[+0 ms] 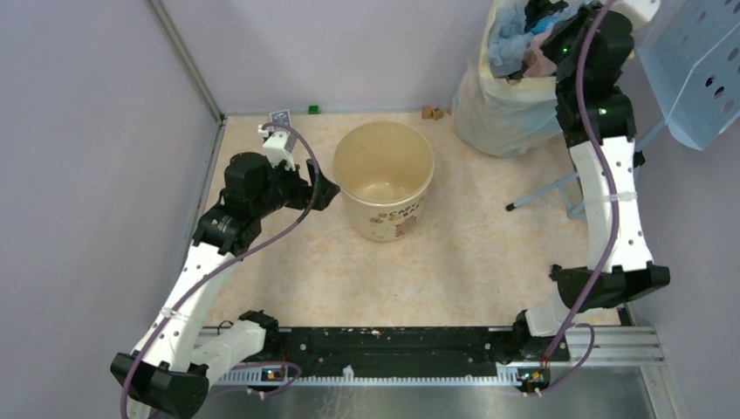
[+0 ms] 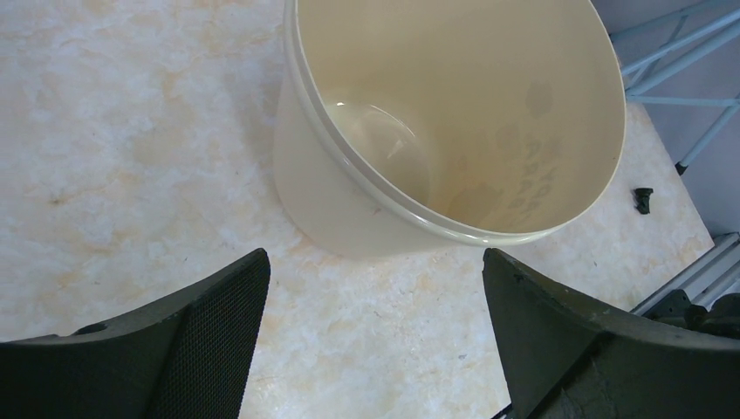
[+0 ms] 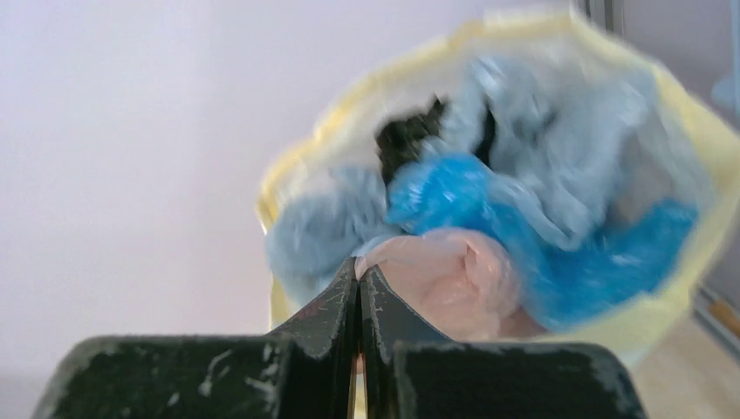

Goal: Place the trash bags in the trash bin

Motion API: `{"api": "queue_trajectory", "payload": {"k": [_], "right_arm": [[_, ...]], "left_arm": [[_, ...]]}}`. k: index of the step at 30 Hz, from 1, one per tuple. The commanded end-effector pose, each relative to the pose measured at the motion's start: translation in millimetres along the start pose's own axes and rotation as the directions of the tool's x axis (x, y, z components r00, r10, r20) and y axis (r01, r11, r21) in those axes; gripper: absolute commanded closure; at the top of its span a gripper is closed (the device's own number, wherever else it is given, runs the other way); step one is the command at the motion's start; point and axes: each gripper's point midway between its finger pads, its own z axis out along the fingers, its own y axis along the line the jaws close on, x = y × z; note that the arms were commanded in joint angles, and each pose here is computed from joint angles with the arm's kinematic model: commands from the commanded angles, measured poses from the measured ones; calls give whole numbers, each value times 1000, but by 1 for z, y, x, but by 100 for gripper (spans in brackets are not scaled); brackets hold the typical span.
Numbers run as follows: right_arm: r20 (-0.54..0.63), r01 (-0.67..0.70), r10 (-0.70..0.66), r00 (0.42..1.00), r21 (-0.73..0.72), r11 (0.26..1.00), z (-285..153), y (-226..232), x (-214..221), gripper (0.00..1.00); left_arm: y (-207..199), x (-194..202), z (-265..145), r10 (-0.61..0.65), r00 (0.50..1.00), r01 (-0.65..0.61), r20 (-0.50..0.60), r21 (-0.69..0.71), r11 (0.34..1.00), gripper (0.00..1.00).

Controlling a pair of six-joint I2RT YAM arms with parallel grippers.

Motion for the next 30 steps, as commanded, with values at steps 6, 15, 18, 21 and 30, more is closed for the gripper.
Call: {"api": "queue_trajectory", "payload": {"k": [6, 15, 18, 21, 30], "right_arm": [[154, -47, 97, 983, -299, 953, -31, 64, -80, 100], [102, -44, 77, 992, -297, 954, -16, 68, -64, 100], [140, -41, 91, 986, -330, 943, -31, 73, -82, 100], [203, -31, 121, 972, -399, 916, -61, 80, -110, 100], [149, -29, 183, 972, -694, 719, -158, 109, -122, 100]], "left_arm": [[-2, -23, -4, 18, 998, -17, 62, -17, 1000, 5], [-7, -32, -1, 20, 997, -21, 78, 7, 1000, 5], [-11, -35, -1, 26, 997, -29, 79, 27, 999, 5], [-13, -38, -1, 33, 996, -36, 87, 30, 999, 4], [-5, -34, 3, 31, 996, -31, 87, -2, 1000, 4]]}}
